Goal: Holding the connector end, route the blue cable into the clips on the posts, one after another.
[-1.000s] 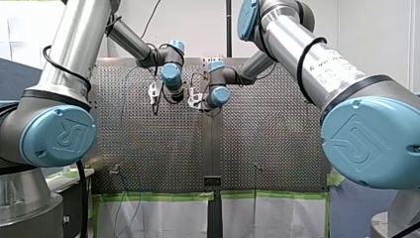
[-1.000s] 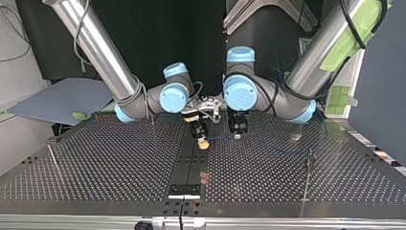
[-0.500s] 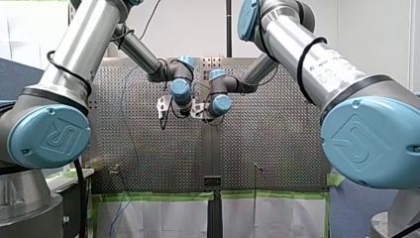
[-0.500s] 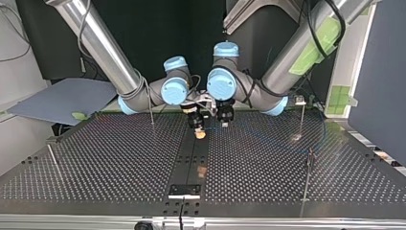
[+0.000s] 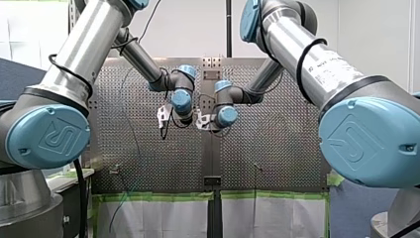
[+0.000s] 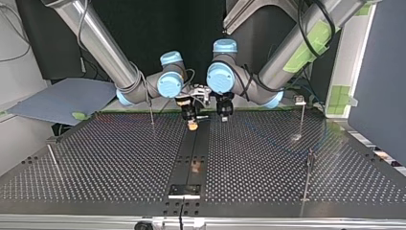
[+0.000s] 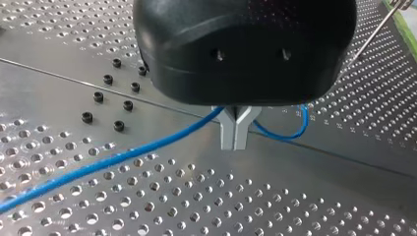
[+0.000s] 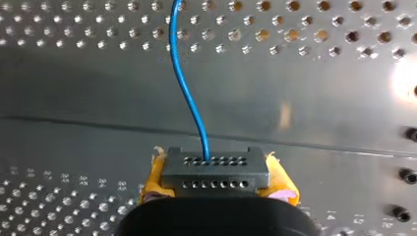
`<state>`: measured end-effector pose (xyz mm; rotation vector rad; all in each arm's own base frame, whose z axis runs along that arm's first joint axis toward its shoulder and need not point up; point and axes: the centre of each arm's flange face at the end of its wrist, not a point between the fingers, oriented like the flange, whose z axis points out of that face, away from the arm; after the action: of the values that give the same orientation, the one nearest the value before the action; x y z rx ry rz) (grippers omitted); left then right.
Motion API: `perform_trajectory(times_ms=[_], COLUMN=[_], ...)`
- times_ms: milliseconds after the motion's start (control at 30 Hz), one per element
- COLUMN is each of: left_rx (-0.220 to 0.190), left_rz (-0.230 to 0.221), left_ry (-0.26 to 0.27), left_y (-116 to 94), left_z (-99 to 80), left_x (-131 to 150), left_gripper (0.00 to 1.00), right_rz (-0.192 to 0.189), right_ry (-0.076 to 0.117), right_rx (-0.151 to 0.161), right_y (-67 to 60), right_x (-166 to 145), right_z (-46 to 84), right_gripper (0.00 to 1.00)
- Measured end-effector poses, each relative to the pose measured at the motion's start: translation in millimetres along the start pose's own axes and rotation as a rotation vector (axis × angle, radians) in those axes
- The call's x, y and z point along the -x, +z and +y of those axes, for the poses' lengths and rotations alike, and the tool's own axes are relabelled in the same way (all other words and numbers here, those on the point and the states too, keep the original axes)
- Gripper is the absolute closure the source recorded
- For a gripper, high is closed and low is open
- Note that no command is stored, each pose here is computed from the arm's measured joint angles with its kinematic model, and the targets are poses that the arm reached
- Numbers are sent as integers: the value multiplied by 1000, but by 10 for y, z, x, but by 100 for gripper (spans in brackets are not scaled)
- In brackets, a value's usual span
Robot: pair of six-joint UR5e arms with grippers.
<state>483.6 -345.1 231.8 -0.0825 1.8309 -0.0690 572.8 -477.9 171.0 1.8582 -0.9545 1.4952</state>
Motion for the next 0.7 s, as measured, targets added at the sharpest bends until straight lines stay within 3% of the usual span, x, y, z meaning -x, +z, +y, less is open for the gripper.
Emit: perform_trajectory(times_ms=[267, 433, 700], left_rx=[-4, -4, -18], left_rz=[4, 32, 50], left_ry=[0, 18, 22], left_y=[-1, 50, 152], left_z=[25, 31, -63], left_x=[-116, -379, -806], left_gripper=[100, 100, 100], right_rz=[-18, -20, -46], right_ry=[7, 20, 15], right_rx=[11, 8, 12], right_y=[-51, -85, -158], right_x=[222, 367, 567], right_z=[91, 134, 192], right_gripper=[100, 100, 100])
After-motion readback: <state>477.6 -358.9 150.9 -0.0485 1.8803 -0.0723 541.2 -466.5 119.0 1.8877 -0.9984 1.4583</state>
